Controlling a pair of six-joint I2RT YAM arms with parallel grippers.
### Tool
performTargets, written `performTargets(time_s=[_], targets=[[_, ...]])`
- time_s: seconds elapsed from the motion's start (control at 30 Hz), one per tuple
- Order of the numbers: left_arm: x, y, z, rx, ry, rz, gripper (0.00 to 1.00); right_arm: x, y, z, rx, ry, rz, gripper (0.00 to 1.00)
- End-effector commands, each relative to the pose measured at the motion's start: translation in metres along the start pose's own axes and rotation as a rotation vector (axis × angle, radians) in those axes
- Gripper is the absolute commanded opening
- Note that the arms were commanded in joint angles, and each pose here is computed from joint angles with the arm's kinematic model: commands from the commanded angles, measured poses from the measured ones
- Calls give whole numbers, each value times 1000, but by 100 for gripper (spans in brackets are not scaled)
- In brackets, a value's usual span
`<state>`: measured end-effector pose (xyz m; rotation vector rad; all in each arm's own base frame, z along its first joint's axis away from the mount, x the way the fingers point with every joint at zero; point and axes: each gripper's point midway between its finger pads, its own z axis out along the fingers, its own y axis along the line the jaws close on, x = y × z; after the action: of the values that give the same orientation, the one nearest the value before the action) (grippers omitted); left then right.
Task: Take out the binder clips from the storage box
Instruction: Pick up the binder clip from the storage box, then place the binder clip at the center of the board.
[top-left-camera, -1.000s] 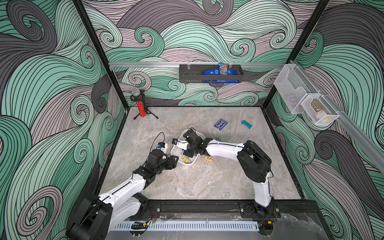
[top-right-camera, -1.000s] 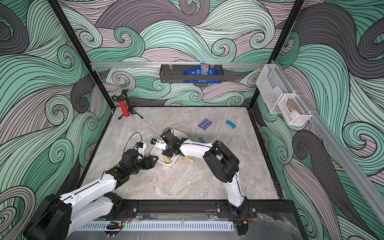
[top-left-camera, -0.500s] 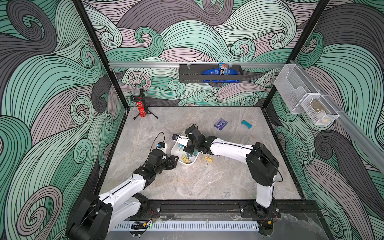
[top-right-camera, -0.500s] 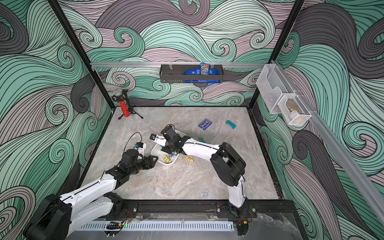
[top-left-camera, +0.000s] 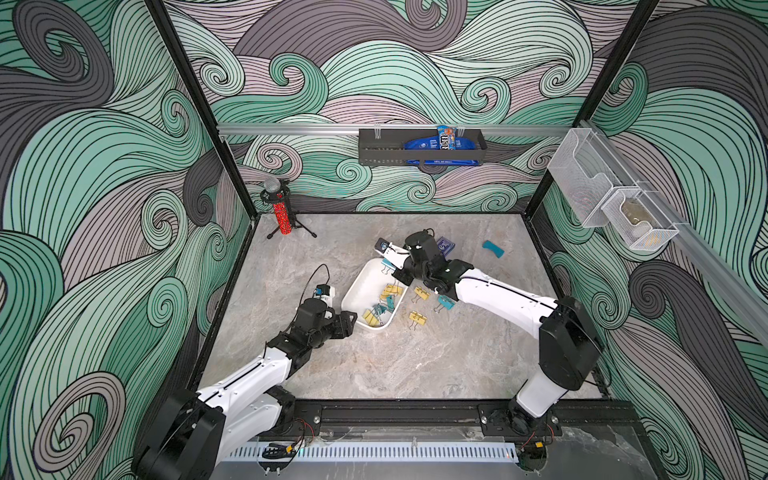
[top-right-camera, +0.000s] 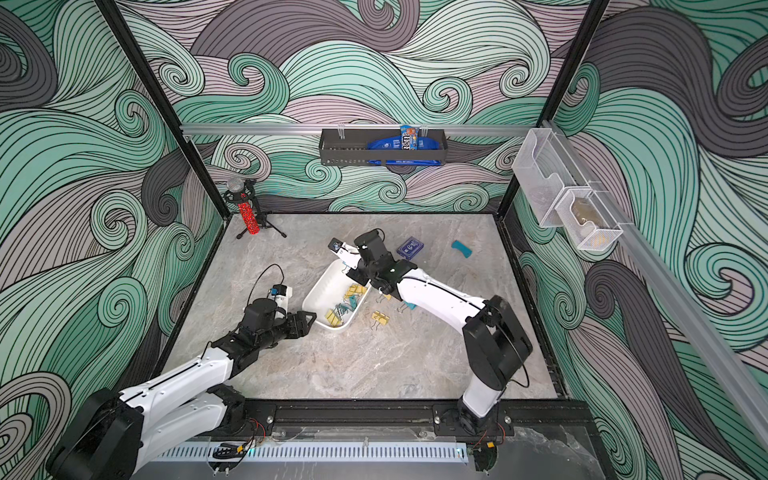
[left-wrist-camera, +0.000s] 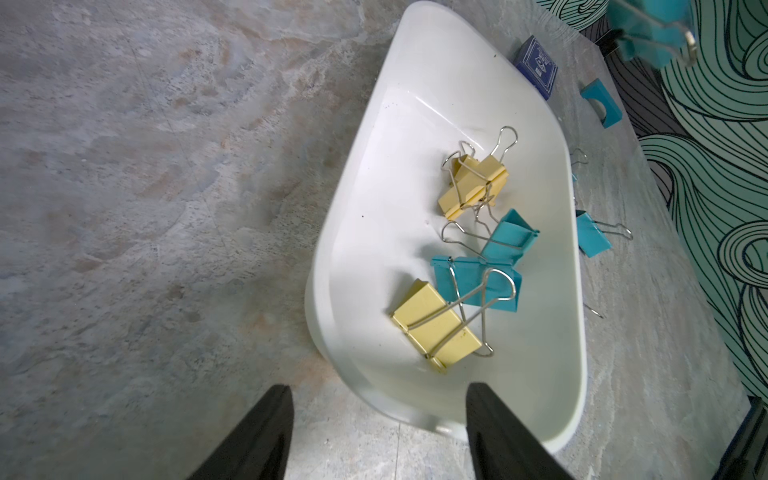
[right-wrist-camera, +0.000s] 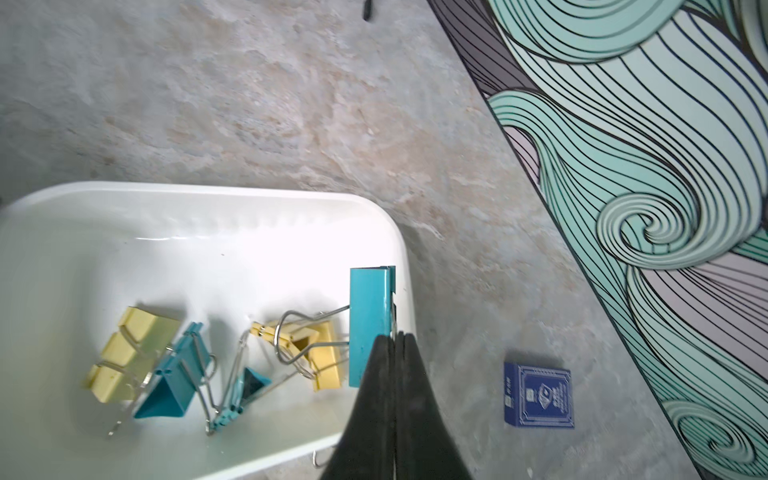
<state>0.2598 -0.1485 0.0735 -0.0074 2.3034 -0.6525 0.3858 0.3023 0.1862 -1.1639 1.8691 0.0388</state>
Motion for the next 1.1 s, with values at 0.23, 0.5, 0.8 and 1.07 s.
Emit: performTargets(time_s=[0.23,0.5,0.8,1.07], targets=[[-8,-10,0,35,-18,16,69,58,-29,-34,145,76,94,4],[-5,-8,2,19,13,30,72,99,-74,-53,317,178,115,4],[-11,-9,-4,1,11,35,72,160,-102,-62,472,273,179,3],[-17,-12,-15,6,-11,53,73,185,-104,-64,522,317,188,3]])
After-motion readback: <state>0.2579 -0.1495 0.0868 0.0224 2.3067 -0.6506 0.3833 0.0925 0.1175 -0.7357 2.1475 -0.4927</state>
